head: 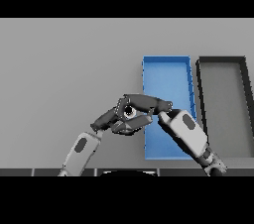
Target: Pick up the blue pipe and place it into the blue bin.
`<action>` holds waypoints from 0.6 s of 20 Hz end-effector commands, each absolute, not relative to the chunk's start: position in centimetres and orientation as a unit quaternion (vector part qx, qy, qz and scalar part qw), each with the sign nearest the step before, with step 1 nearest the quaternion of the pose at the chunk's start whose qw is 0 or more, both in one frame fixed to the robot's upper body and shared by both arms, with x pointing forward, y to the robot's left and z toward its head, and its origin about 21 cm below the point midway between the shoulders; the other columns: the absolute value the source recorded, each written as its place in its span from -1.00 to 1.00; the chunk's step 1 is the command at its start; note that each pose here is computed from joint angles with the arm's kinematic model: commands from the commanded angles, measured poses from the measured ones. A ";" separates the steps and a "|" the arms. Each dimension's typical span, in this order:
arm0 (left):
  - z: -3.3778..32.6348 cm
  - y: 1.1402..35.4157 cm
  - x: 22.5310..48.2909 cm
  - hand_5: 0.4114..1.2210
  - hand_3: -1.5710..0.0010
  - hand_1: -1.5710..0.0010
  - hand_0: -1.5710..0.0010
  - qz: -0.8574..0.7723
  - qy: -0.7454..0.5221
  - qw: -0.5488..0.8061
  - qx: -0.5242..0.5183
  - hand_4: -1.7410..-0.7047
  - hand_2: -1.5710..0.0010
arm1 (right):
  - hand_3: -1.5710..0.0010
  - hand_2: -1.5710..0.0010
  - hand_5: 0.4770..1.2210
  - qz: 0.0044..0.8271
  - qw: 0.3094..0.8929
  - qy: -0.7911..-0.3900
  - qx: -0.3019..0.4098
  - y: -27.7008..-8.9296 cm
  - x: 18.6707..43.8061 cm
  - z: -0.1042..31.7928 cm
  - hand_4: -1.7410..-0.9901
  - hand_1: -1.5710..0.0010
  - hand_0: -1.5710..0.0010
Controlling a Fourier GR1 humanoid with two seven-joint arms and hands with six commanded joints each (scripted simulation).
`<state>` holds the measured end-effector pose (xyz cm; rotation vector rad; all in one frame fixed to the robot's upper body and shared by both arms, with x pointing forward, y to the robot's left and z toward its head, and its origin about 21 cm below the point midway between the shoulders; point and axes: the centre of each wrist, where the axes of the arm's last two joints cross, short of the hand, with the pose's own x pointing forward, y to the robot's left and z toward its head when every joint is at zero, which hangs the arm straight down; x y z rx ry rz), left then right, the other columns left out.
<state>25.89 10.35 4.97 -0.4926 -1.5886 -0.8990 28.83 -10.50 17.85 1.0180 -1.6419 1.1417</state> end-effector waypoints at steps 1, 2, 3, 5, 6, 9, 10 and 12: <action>5.0 10.3 25.8 -0.51 0.97 0.96 0.96 -0.385 -0.676 0.592 -0.209 0.62 0.97 | -1.00 -1.00 1.00 0.448 0.445 -0.649 0.425 -10.7 28.7 17.8 -0.33 -1.00 -1.00; 4.8 10.1 25.7 -0.56 0.97 0.97 0.97 -0.388 -0.667 0.601 -0.208 0.61 0.97 | -1.00 -1.00 1.00 0.438 0.454 -0.635 0.446 -10.7 28.8 18.5 -0.33 -1.00 -1.00; 4.5 9.8 25.4 -0.62 0.98 0.98 0.98 -0.390 -0.664 0.603 -0.209 0.61 0.98 | -1.00 -1.00 1.00 0.427 0.462 -0.624 0.463 -10.6 29.1 19.0 -0.33 -1.00 -1.00; 4.3 10.1 25.3 -0.71 0.99 0.99 0.98 -0.385 -0.667 0.602 -0.210 0.59 0.99 | -1.00 -1.00 1.00 0.398 0.480 -0.611 0.487 -11.2 29.3 20.9 -0.33 -1.00 -1.00; 4.6 10.1 25.2 -0.74 0.99 0.99 0.99 -0.385 -0.669 0.601 -0.209 0.58 0.99 | -1.00 -1.00 1.00 0.390 0.481 -0.615 0.488 -11.2 29.5 22.3 -0.33 -1.00 -1.00; 4.7 10.2 24.6 -0.79 0.99 0.99 0.99 -0.386 -0.665 0.603 -0.211 0.57 0.99 | -1.00 -1.00 1.00 0.390 0.455 -0.635 0.489 -11.6 29.8 26.4 -0.34 -1.00 -1.00; 4.9 10.3 25.0 -0.80 1.00 1.00 0.99 -0.389 -0.663 0.605 -0.207 0.57 1.00 | -1.00 -1.00 1.00 0.394 0.438 -0.645 0.486 -11.5 30.4 27.6 -0.34 -1.00 -1.00; 4.6 10.5 24.6 -0.81 1.00 1.00 1.00 -0.389 -0.666 0.602 -0.207 0.58 1.00 | -1.00 -1.00 1.00 0.384 0.422 -0.665 0.482 -11.8 31.3 29.7 -0.35 -1.00 -1.00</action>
